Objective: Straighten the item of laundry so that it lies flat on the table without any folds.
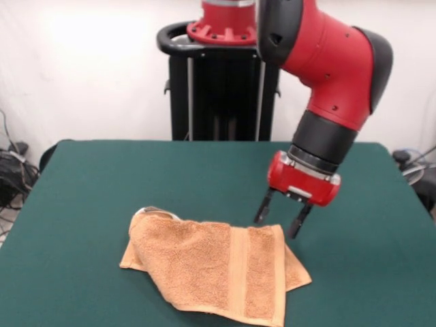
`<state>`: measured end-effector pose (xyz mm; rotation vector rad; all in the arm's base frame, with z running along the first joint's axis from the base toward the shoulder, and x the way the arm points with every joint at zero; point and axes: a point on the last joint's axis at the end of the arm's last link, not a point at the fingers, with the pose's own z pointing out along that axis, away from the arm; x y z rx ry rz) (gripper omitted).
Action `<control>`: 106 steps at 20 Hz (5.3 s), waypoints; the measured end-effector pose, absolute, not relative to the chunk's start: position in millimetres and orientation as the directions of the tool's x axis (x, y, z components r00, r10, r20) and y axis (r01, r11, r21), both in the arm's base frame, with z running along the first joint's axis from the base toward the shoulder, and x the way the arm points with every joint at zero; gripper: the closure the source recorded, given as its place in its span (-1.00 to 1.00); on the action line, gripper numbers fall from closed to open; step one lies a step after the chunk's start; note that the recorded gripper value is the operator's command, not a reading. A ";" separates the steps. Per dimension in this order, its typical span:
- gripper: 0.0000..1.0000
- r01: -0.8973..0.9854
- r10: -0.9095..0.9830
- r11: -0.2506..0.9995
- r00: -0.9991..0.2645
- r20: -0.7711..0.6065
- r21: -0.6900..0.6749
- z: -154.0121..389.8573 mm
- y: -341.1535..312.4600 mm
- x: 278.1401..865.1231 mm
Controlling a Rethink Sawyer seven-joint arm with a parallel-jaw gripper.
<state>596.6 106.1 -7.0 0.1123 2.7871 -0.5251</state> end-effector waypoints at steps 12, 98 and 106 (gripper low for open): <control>-1.00 0.174 0.059 0.921 -0.947 -0.316 -0.349 -1.2 78.1 602.6; -1.00 -0.093 -0.244 0.920 -0.896 -0.371 -0.381 -66.2 74.2 660.7; -1.00 -0.090 -0.214 0.953 -0.874 -0.435 -0.288 -67.3 44.4 678.3</control>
